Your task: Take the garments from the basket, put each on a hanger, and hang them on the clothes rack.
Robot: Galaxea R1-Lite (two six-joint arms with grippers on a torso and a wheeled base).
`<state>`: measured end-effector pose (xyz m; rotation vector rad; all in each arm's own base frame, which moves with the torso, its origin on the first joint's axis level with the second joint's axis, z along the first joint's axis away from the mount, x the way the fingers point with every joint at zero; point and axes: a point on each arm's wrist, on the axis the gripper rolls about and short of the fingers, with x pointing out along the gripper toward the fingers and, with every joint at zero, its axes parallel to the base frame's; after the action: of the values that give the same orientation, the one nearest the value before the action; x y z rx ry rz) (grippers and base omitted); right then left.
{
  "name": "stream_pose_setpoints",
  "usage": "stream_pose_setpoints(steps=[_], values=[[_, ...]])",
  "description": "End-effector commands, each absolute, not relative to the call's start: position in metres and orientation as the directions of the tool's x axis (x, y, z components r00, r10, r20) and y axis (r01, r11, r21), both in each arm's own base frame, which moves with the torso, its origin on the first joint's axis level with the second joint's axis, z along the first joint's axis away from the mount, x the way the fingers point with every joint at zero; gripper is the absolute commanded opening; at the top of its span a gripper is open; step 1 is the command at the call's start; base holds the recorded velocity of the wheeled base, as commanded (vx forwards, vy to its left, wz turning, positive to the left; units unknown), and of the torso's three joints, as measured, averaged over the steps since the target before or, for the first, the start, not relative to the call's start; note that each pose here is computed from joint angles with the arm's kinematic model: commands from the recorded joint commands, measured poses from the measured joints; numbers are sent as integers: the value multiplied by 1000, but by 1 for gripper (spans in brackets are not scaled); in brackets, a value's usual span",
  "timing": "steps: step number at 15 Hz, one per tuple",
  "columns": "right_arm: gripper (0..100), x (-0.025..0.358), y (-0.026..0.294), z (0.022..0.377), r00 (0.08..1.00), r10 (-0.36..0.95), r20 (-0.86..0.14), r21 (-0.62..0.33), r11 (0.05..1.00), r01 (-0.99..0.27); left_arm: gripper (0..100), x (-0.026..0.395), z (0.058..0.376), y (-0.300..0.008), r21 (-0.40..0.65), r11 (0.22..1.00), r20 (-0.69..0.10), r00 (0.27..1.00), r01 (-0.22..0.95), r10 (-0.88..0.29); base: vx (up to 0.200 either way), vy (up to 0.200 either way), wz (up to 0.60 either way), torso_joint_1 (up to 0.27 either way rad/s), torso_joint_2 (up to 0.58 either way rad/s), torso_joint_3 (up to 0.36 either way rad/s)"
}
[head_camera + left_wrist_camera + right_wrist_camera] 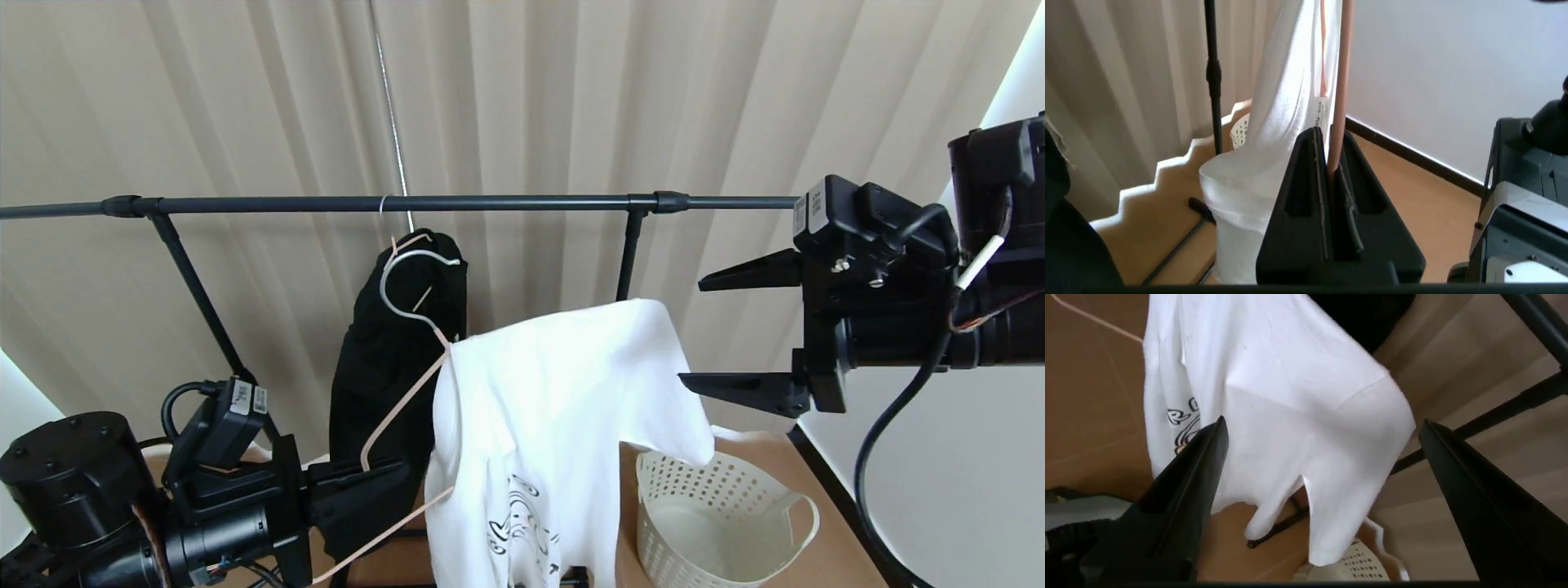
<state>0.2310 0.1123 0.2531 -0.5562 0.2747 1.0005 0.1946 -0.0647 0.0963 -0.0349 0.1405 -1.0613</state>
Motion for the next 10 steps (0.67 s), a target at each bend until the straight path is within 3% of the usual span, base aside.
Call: stream_pose_setpoints(steps=[1,3,5,10], values=[[100,239,110,279,428,728,-535,-315,298,-901,0,188,94,-63,-70,464,-107,456,883,-883,0,0,0,0,0,0],[100,245,111,282,362,721,-591,-287,231,-930,0,185,93,-62,-51,438,-109,431,898,-896,0,0,0,0,0,0],[100,265,117,271,227,732,-643,-206,120,-971,0,180,91,-62,-17,395,-114,391,919,-914,0,0,0,0,0,0],[100,270,142,255,107,753,-649,-127,31,-991,0,179,91,-65,1,352,-110,350,936,-930,0,0,0,0,0,0]])
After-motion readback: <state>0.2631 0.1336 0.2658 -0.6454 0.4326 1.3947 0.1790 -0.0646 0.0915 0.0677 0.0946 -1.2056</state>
